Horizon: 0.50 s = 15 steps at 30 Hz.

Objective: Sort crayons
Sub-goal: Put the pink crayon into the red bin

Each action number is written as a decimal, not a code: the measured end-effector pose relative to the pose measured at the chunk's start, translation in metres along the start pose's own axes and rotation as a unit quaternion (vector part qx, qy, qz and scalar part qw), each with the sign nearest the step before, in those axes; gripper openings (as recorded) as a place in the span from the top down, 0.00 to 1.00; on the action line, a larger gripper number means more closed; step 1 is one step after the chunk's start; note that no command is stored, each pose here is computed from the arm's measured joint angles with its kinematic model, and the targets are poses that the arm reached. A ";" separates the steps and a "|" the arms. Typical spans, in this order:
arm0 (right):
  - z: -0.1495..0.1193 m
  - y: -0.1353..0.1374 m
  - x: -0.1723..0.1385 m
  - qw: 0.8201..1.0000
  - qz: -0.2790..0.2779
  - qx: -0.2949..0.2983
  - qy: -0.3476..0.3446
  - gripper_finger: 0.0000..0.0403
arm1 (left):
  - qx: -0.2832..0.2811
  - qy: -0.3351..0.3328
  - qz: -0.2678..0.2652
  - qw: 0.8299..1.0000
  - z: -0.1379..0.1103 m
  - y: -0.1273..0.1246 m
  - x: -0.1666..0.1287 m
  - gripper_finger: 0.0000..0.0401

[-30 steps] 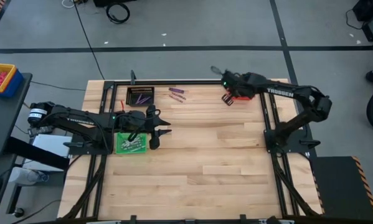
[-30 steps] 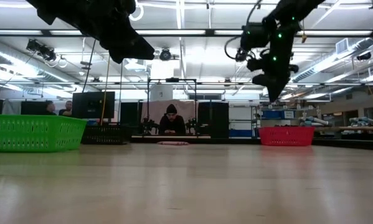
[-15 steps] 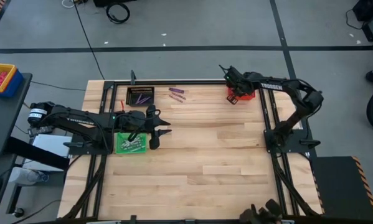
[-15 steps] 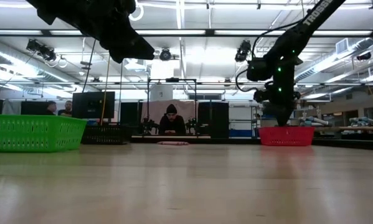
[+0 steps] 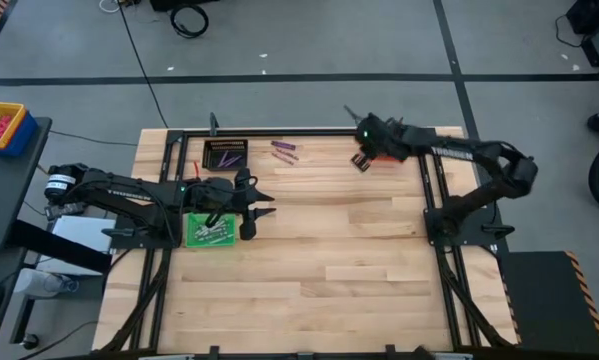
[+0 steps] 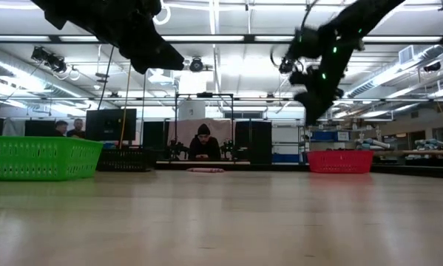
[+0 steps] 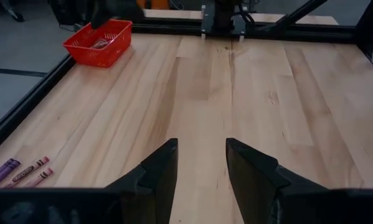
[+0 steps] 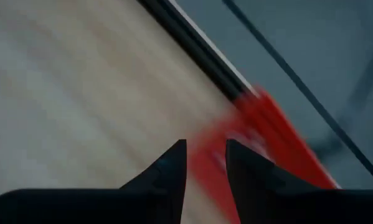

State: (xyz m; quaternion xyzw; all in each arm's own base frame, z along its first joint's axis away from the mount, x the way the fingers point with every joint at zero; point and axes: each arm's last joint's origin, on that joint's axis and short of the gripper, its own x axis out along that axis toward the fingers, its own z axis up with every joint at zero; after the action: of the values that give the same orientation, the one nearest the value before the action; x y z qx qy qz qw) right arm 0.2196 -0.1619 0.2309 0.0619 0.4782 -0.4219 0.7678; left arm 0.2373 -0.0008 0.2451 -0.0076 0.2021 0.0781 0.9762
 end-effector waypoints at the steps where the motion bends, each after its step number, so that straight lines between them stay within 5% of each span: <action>1: 0.001 0.012 -0.010 0.999 0.023 -0.004 -0.033 0.72 | -0.001 -0.003 0.001 1.000 0.001 0.000 0.000 0.63; 4: -0.005 0.048 -0.035 0.987 0.087 -0.023 -0.133 0.72 | -0.004 -0.015 0.008 1.000 0.003 0.000 0.001 0.63; 9: -0.030 0.096 -0.069 0.942 0.189 -0.045 -0.275 0.72 | -0.043 -0.044 0.027 0.998 0.002 0.000 0.023 0.63; 15: -0.040 0.109 -0.099 0.895 0.217 -0.055 -0.387 0.72 | -0.069 0.021 0.086 0.994 -0.001 0.033 0.077 0.63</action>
State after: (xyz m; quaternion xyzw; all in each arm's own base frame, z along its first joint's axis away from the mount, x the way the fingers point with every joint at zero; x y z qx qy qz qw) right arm 0.2511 -0.0140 0.2539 -0.0461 0.1404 -0.2089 0.9667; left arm 0.3013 0.0430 0.2139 -0.0590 0.2167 0.1750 0.9586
